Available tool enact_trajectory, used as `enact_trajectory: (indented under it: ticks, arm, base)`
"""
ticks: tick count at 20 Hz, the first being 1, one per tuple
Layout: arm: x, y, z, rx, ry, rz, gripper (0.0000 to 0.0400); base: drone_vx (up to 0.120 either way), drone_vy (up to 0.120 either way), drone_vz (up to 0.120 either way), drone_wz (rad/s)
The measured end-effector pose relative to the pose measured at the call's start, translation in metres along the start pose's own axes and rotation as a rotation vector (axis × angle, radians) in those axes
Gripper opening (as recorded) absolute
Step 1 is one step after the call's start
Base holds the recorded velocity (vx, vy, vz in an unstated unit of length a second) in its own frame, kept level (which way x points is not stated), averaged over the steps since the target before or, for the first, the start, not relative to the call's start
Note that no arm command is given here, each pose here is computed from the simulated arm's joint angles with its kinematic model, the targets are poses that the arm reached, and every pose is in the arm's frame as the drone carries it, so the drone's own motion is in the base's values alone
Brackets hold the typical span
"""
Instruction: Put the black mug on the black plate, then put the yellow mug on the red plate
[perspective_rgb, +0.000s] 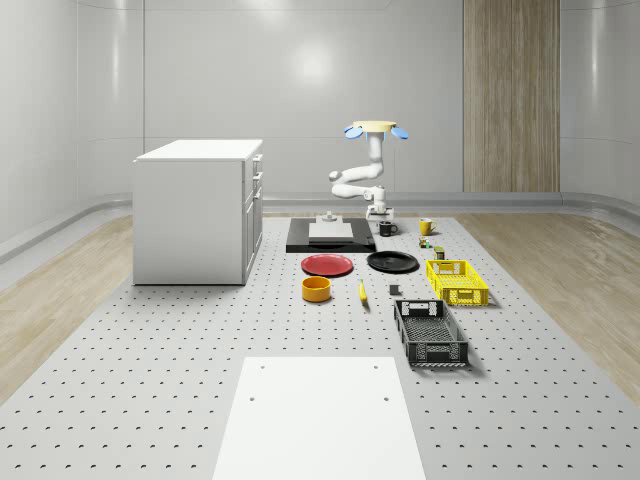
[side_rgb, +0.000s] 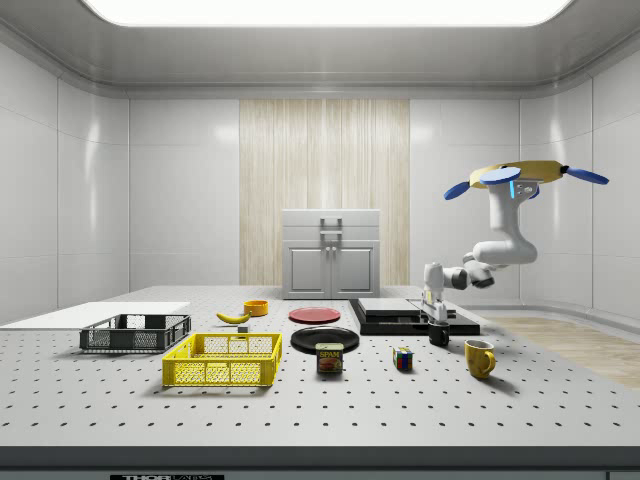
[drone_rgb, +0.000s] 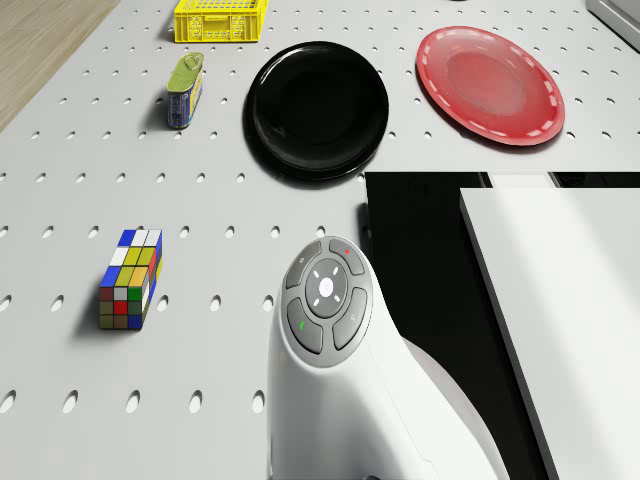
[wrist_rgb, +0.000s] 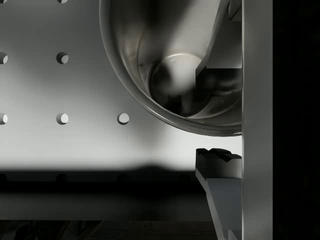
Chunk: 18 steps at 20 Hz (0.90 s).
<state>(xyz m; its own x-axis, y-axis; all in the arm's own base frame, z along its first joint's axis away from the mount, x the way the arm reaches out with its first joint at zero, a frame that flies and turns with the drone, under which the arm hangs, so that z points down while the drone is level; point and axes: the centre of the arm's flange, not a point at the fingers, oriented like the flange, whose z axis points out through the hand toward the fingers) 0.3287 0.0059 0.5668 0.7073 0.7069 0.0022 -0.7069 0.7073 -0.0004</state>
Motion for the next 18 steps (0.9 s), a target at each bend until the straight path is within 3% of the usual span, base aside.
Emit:
enact_trajectory:
  ticks: [9, 16, 18]
  arm:
    - [0.000, 0.000, -0.011, 0.000, 0.000, 0.000, 0.0113]
    - [0.000, 0.000, -0.031, 0.000, 0.000, 0.000, 0.0111]
    - [0.000, 0.000, -0.034, 0.000, 0.000, 0.000, 0.0110]
  base:
    - [0.000, 0.000, 0.004, 0.000]
    - [0.000, 0.000, 0.120, 0.000]
    - [0.120, 0.000, 0.120, 0.000]
